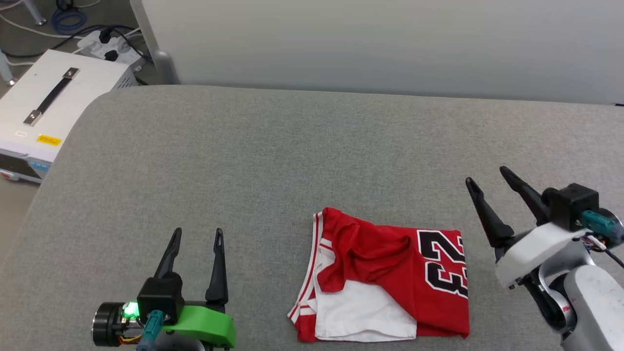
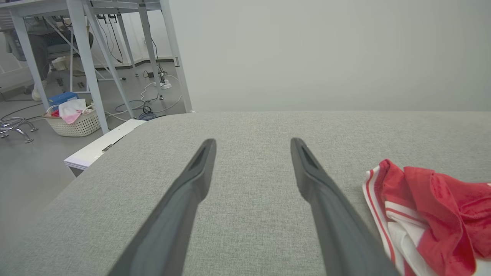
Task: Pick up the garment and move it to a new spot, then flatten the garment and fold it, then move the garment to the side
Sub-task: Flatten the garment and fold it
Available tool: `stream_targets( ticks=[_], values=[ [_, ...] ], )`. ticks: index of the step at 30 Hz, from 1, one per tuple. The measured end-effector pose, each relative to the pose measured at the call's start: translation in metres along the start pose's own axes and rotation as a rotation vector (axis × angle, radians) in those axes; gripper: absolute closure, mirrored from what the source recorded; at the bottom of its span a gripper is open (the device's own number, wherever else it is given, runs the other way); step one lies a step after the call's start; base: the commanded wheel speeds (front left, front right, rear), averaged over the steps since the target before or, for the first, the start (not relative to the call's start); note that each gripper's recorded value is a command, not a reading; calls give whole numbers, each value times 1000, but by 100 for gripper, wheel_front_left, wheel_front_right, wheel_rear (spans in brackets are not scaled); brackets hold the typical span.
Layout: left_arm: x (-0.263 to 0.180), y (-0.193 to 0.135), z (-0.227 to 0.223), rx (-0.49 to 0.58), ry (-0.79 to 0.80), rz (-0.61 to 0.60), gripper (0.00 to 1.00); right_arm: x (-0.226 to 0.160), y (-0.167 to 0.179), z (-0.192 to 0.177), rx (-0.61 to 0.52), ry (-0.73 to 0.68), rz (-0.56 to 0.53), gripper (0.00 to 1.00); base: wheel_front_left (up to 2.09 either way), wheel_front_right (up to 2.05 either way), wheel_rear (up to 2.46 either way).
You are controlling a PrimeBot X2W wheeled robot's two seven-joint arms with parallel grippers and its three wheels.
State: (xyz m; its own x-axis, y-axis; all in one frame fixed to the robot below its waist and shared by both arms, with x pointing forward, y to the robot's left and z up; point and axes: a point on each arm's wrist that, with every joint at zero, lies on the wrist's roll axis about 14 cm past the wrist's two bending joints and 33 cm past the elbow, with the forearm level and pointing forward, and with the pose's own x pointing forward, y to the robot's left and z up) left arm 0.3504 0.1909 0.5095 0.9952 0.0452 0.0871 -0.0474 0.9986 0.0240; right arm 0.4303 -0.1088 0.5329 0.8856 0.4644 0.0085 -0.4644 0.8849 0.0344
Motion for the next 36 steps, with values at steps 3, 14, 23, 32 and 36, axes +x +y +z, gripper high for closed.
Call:
stream_targets(
  ticks=[3, 14, 23, 32, 36],
  values=[
    [1, -4, 5, -2, -17, -14, 0, -16, -14, 7, -2, -71, -93, 0, 0, 0, 0],
    [-3, -13, 13, -4, -44, -47, 0, -65, -19, 22, 5, -220, -280, 0, 0, 0, 0],
    [-11, -9, 16, -4, -49, -41, 0, -88, -10, 5, 26, -187, -320, 0, 0, 0, 0],
    [-17, -2, 16, -3, -49, -20, 0, -93, -1, -5, 21, -156, -315, 0, 0, 0, 0],
    [-18, 0, 15, -2, -48, -14, 0, -93, 0, -5, 23, -157, -314, 0, 0, 0, 0]
  ],
)
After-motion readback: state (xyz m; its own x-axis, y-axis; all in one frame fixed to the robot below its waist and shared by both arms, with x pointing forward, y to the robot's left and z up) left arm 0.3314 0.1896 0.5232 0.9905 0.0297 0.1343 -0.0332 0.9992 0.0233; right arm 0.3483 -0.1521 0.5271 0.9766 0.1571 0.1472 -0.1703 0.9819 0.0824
